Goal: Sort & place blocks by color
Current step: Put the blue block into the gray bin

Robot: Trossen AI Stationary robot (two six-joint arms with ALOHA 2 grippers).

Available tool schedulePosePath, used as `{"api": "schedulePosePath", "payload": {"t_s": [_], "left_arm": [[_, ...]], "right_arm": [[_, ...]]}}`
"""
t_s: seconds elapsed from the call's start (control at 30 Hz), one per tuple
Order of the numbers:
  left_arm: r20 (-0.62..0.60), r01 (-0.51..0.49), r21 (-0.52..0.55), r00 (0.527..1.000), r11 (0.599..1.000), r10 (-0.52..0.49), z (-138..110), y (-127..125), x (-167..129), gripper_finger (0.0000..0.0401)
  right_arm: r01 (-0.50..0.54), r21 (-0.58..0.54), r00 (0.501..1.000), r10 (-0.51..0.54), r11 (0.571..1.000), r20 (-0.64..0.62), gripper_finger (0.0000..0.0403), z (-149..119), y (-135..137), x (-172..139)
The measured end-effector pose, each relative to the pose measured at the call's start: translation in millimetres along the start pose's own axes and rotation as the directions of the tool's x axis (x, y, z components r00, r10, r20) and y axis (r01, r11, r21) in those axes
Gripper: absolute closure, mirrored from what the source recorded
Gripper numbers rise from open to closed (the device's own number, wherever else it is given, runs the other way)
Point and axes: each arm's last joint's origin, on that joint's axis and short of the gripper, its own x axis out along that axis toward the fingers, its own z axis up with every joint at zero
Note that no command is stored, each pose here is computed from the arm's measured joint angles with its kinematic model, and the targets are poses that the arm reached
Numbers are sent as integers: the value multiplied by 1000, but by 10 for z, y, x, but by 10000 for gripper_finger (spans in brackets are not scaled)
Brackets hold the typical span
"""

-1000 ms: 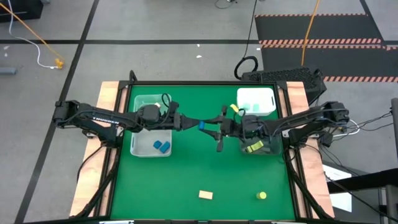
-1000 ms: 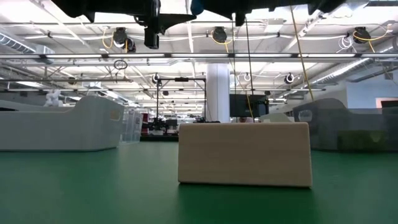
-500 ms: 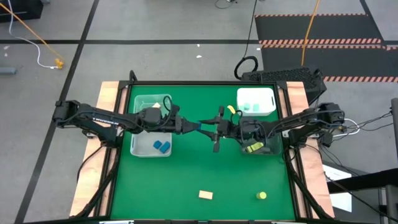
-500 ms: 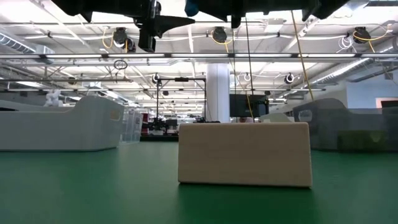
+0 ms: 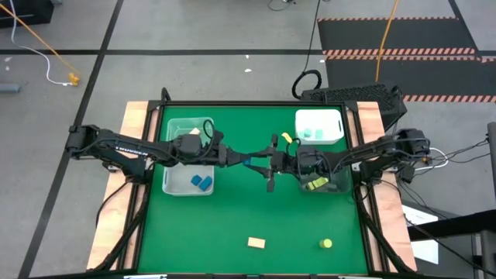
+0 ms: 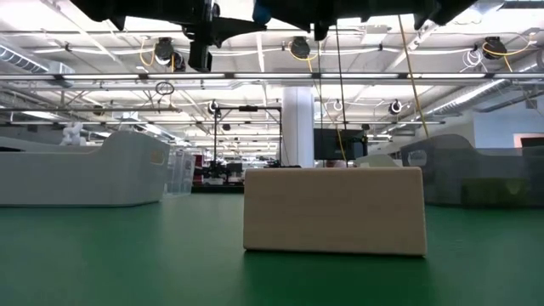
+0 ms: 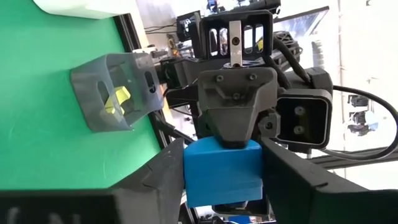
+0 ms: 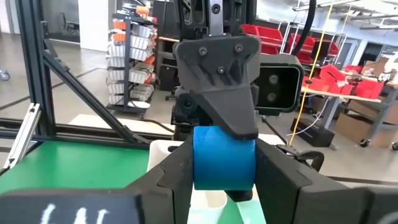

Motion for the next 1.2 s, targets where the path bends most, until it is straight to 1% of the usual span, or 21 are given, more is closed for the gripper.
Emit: {"api": "schedulePosePath", "payload": {"t_s": [0.03,0.3,0.4,0.5,0.6,0.83,0.93,1.07,1.13,1.2], "left_arm": [[0,1,2,1000,1000,-1,0,-1,0,228],[8,0,17,1000,1000,0,5,-1,0,228],[9,0,21,1000,1000,-1,9,0,0,214],[12,0,30,1000,1000,0,18,1,0,210],[10,8,34,1000,999,-8,16,-6,0,228],[21,3,44,1000,999,-4,65,8,0,228],[45,-4,47,999,999,2,146,29,-3,228],[66,9,57,998,998,-13,311,28,-39,228],[60,-3,74,998,997,-1,370,57,-45,227],[33,-10,72,999,997,8,398,84,-48,228]], "right_arm": [[4,0,1000,-4,1000,0,274,0,-7,1],[17,-1,1000,-17,1000,-2,276,-7,-58,9],[22,0,1000,-22,1000,-3,268,-7,-60,9],[41,3,999,-41,999,-8,256,-11,-65,9],[41,2,999,-41,999,-18,240,-22,-64,10],[50,2,998,-50,999,-37,204,-32,-69,4],[49,10,996,-48,999,-70,195,3,-87,-51],[59,53,983,-49,997,-178,191,54,-122,-203],[77,99,969,-51,992,-240,191,73,-140,-297],[101,179,957,-47,979,-288,191,105,-160,-398]]}}
